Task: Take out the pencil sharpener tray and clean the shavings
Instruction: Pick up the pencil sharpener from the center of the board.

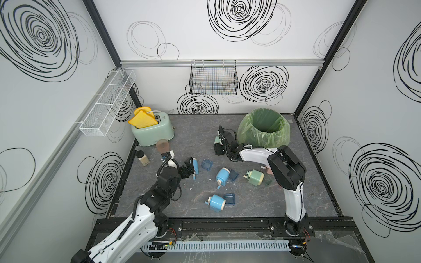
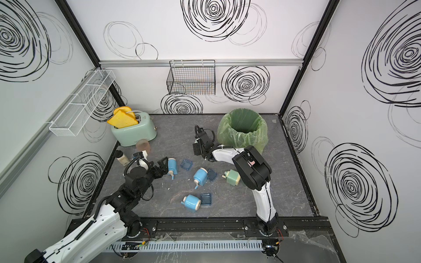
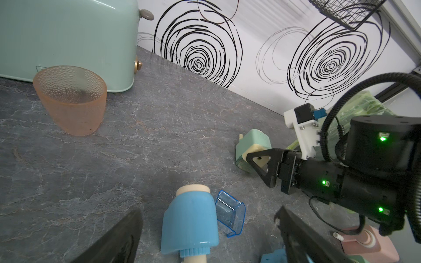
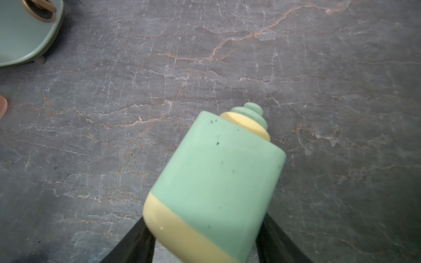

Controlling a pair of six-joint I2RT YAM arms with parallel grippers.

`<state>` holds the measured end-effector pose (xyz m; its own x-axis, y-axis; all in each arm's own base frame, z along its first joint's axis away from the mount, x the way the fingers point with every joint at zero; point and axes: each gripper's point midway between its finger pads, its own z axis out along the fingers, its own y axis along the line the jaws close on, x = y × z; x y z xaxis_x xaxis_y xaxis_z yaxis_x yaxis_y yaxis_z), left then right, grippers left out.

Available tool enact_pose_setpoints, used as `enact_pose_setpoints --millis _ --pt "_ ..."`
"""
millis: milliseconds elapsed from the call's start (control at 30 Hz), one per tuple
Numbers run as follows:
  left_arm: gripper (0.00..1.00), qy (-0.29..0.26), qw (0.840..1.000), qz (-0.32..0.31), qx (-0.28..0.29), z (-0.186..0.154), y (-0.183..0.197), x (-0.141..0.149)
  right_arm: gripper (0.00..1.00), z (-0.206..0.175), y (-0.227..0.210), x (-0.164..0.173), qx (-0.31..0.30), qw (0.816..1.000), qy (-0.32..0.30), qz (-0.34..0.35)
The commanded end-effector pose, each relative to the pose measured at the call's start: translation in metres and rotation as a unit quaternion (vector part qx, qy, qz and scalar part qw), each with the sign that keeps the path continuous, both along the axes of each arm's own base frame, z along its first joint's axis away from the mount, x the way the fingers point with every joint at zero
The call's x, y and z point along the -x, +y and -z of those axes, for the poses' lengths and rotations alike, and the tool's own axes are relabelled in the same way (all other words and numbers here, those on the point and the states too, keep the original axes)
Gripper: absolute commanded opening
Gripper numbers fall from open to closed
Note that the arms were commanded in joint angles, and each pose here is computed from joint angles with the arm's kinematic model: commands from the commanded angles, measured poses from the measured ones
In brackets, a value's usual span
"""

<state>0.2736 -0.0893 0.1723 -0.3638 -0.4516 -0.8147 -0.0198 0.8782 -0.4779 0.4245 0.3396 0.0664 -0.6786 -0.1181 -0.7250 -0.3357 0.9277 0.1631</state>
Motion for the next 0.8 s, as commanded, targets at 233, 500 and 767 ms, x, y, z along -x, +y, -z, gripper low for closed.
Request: enact_pose_setpoints --millis 233,500,767 --pt "0.97 -0.024 1.000 0.013 0.012 -0.011 -0.007 -0.002 0.54 -0.007 -0.006 0.000 0.010 1.000 -0.021 0.007" --pt "0.97 -0.025 0.999 0.019 0.014 -0.011 -0.009 -0.003 0.95 -0.005 0.000 0.004 -0.008 1.000 -0.005 -0.023" --pt "0.97 -0.027 0.999 0.022 0.014 -0.014 -0.010 -0.003 0.99 -0.008 0.025 -0.017 -0.067 0.996 0.020 -0.062"
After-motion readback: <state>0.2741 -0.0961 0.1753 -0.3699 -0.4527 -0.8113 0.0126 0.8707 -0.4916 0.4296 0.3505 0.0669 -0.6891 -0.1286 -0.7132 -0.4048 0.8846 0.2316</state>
